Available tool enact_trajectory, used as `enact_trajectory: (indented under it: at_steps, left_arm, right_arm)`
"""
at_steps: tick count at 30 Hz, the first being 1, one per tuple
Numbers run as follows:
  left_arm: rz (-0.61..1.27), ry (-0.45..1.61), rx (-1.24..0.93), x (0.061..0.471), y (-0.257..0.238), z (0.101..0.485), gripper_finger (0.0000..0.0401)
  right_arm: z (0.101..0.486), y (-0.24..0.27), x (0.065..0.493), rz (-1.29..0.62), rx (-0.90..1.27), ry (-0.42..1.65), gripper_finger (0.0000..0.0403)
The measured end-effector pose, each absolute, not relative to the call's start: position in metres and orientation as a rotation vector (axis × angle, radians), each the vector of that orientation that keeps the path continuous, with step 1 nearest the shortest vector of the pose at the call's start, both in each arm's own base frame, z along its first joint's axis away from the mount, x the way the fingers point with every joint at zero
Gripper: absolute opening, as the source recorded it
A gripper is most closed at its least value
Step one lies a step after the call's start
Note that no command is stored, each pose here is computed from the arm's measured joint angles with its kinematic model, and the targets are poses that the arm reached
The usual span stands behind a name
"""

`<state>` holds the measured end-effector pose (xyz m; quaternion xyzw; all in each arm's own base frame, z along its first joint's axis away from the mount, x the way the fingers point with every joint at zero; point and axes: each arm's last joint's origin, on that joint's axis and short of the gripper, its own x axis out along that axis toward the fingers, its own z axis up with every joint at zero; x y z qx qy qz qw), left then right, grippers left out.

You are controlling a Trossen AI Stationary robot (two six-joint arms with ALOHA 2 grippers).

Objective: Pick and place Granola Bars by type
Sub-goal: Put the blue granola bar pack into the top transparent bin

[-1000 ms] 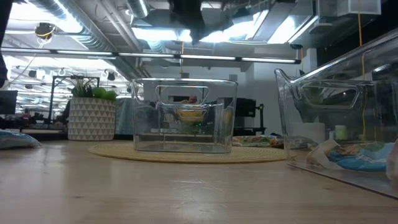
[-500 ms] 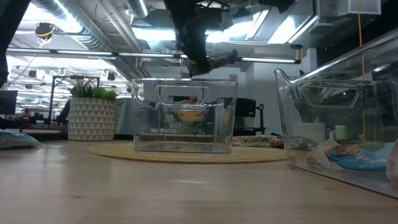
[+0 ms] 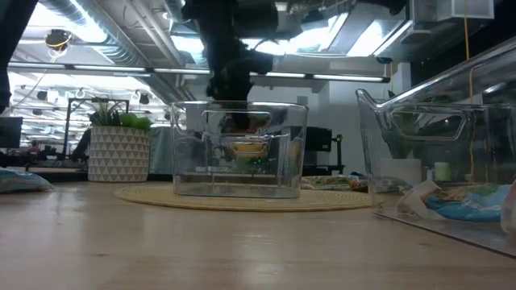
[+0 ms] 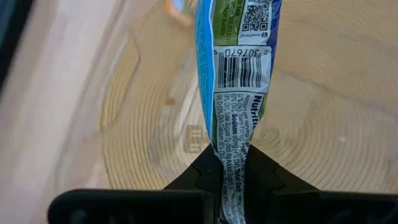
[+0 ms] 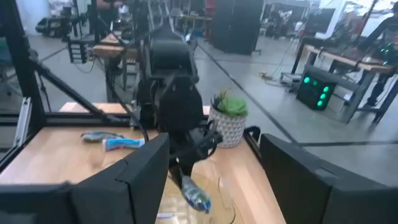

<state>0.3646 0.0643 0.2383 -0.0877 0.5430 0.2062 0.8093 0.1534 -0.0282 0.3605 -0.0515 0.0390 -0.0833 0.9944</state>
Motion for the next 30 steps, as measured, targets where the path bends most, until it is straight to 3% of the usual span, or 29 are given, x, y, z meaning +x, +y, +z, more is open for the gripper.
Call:
enact_trajectory:
  at_steps: [11, 30]
  left_arm:
    - [0.533, 1.173, -0.3, 0.356, 0.077, 0.218, 0.0026]
    - [0.45, 1.199, -0.372, 0.354, 0.068, 0.181, 0.0026]
  right_arm:
    - [0.36, -0.028, 0.153, -0.163, -0.128, 0.083, 0.0253]
    - [0.359, -0.028, 0.153, -0.159, -0.131, 0.09, 0.0253]
